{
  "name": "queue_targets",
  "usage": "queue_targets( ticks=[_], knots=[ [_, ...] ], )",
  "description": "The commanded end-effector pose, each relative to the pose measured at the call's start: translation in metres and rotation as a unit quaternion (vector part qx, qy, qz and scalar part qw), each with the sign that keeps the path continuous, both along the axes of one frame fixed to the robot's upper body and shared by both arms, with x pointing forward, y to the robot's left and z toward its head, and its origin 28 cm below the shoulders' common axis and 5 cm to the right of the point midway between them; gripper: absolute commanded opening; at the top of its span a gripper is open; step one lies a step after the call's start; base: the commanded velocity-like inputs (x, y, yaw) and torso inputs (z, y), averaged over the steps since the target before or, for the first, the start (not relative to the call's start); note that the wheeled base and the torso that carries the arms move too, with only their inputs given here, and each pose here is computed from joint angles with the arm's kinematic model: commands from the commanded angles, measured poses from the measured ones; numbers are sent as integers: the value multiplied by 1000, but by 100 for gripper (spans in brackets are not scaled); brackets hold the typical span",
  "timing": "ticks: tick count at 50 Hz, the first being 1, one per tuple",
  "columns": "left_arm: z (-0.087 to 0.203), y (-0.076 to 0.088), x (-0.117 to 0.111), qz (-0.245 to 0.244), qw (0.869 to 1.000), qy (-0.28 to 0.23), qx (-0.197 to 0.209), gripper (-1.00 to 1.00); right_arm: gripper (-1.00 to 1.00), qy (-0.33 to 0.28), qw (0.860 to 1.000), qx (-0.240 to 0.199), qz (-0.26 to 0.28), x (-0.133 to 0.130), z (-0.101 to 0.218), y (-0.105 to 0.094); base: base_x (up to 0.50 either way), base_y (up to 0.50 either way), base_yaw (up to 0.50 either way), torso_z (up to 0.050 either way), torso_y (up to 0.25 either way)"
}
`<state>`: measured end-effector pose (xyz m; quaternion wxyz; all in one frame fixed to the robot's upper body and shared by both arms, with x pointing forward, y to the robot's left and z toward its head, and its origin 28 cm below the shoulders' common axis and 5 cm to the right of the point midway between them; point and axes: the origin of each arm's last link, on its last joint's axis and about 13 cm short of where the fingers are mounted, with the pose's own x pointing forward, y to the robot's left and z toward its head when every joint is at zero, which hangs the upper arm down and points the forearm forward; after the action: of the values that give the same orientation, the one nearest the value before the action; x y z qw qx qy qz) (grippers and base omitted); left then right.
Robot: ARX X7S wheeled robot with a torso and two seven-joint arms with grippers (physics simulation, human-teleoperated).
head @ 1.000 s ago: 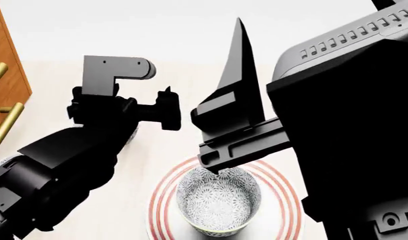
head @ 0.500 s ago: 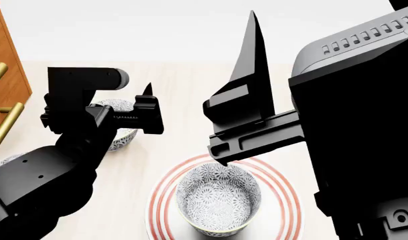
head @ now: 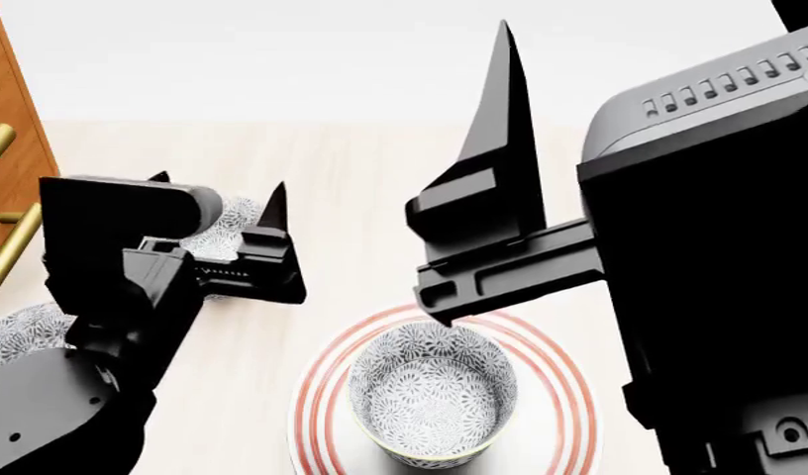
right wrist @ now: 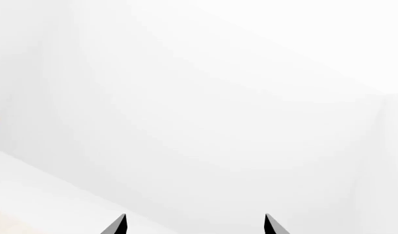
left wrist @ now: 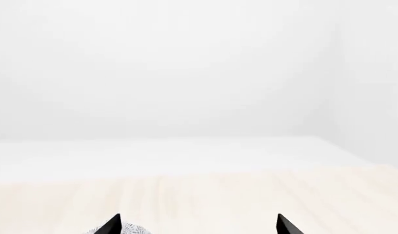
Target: Put the bowl at the front on the plate.
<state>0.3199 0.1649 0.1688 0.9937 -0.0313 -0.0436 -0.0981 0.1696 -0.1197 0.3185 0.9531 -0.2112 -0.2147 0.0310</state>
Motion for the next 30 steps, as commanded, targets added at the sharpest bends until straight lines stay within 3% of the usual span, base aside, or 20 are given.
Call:
queue_targets(
  ticks=[1, 21, 30],
  knots=[
    [3, 3, -21, -13, 1000, -29, -3, 100, 100, 3, 1000, 1, 4, 2, -4, 1, 0, 0, 0, 0, 0],
    [26, 8, -63, -41, 995, -75, -43, 100, 100, 11, 1000, 5, 9, 5, -10, 1, 0, 0, 0, 0, 0],
    [37, 9, -72, -55, 993, -91, -51, 100, 100, 11, 1000, 6, 9, 4, -9, 0, 0, 0, 0, 0, 0]
  ],
)
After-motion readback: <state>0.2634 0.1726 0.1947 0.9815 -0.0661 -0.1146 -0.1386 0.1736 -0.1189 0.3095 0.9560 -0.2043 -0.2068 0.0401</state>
